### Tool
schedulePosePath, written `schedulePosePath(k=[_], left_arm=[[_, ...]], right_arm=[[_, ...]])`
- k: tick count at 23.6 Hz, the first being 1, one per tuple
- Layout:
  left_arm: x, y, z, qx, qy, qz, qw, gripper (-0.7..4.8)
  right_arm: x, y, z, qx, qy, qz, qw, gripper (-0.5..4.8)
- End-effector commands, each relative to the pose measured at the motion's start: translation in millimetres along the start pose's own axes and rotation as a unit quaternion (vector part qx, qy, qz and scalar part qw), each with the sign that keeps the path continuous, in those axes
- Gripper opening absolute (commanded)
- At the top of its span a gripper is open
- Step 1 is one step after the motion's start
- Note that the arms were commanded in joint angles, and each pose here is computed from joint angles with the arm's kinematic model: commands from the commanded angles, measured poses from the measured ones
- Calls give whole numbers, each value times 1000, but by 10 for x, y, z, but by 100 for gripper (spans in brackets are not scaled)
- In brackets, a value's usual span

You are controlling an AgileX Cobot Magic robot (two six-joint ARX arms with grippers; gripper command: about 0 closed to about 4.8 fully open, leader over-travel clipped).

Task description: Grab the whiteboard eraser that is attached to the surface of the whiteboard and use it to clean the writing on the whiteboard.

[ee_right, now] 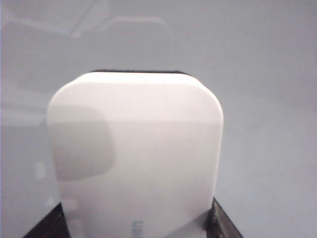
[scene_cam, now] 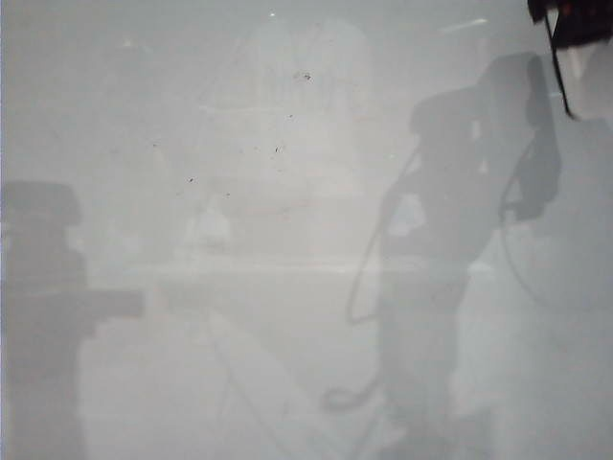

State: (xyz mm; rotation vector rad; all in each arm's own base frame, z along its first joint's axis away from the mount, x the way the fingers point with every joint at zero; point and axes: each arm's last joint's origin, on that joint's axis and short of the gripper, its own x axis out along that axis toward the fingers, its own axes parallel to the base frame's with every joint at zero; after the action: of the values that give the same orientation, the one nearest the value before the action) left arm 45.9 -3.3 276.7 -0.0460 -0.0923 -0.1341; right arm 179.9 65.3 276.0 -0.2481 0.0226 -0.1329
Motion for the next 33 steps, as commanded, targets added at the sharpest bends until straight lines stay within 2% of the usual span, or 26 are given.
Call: schedulePosePath(k=[1, 5, 9, 14, 15, 17, 20, 24, 28, 33], left_arm=[[-3, 7, 15, 4, -5, 14, 1000, -5], [-3, 7, 15, 4, -5, 14, 1000, -5], [-2, 8, 11, 4, -4, 16, 1000, -5], [-3, 26, 13, 4, -6, 47, 999, -5], [-3, 27, 13, 4, -6, 47, 999, -5], [-3, 28, 13, 4, -6, 49, 999, -5], [-2, 28, 12, 4, -6, 50, 999, -5], [-4, 45, 12, 13, -7, 79, 997, -5], [-2, 48, 8, 13, -7, 83, 996, -5], [58, 61, -65, 14, -16, 82, 996, -5]], right_arm=[[162, -111, 31, 51, -40, 8, 998, 202], [329, -185, 2, 61, -69, 1, 996, 202], [455, -194, -65, 60, -73, 0, 995, 202], [569, -138, -121, 63, -88, 13, 994, 205], [579, -132, -128, 65, -88, 13, 994, 220], [601, -110, -154, 74, -85, 27, 993, 301], [604, -108, -159, 80, -84, 28, 993, 370], [589, -110, -150, 79, -81, 30, 993, 401], [556, -120, -149, 75, -69, 33, 994, 432], [436, -180, -115, 68, -42, 24, 997, 432]])
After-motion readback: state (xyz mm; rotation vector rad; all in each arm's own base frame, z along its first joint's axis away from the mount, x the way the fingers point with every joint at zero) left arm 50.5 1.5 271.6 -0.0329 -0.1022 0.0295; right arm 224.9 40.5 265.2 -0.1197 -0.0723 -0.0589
